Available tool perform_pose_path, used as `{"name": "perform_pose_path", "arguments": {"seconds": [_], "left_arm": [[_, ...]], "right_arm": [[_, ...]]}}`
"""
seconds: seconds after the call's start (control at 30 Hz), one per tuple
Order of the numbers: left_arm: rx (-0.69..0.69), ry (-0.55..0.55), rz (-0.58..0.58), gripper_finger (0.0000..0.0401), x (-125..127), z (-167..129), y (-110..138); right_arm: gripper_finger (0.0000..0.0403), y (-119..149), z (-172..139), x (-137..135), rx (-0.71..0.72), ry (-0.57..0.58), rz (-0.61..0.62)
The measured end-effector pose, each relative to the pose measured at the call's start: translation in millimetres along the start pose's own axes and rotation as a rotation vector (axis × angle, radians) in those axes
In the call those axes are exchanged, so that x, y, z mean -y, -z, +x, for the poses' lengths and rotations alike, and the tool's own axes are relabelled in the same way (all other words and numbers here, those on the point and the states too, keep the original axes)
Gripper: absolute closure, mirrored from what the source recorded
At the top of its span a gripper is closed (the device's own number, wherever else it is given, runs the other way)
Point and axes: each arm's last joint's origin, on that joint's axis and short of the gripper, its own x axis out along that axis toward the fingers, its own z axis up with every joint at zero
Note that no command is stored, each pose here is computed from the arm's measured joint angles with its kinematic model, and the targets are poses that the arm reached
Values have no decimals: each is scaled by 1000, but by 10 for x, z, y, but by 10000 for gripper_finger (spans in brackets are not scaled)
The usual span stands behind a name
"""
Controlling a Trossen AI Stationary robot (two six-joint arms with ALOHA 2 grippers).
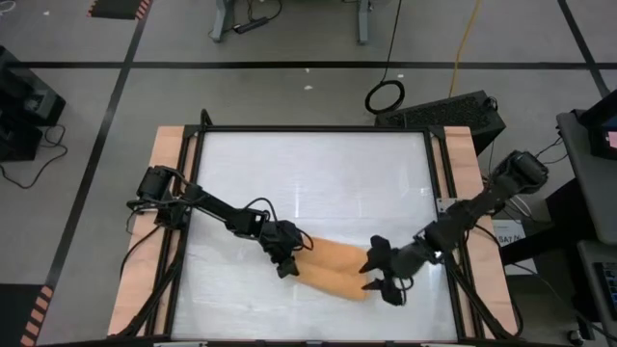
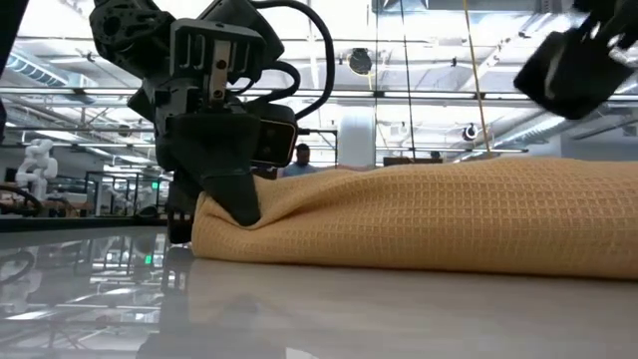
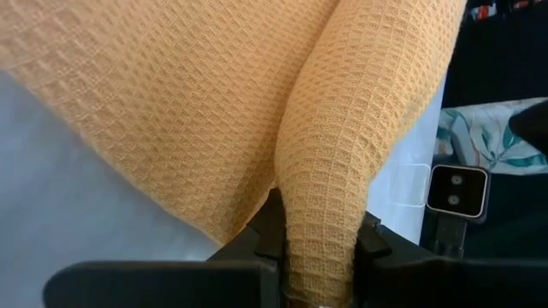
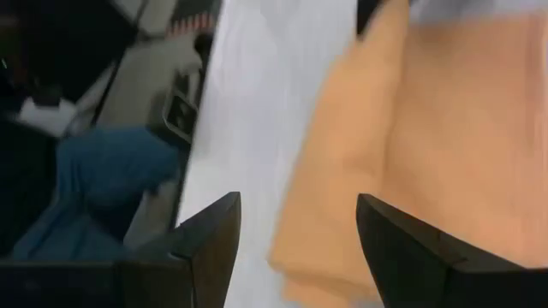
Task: Roll towel into tight, uniform cylinder
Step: Roll the yellow towel
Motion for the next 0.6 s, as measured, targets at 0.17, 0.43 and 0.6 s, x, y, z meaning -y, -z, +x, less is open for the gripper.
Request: {"name": "perform_pose_path", "arguments": {"seconds": [0.17,0.43,0.6], "left_arm": [[1,0,-8,347,1,0,-1],[26,-18,-6,347,-1,0,-11],[26,-18,-3,347,-1,0,-11]], "right_arm": [[176,90,145,-147,114,40,-29],[217,271,533,-160,140,82,-119],[274,381,752,-65,112,125,-112]]}}
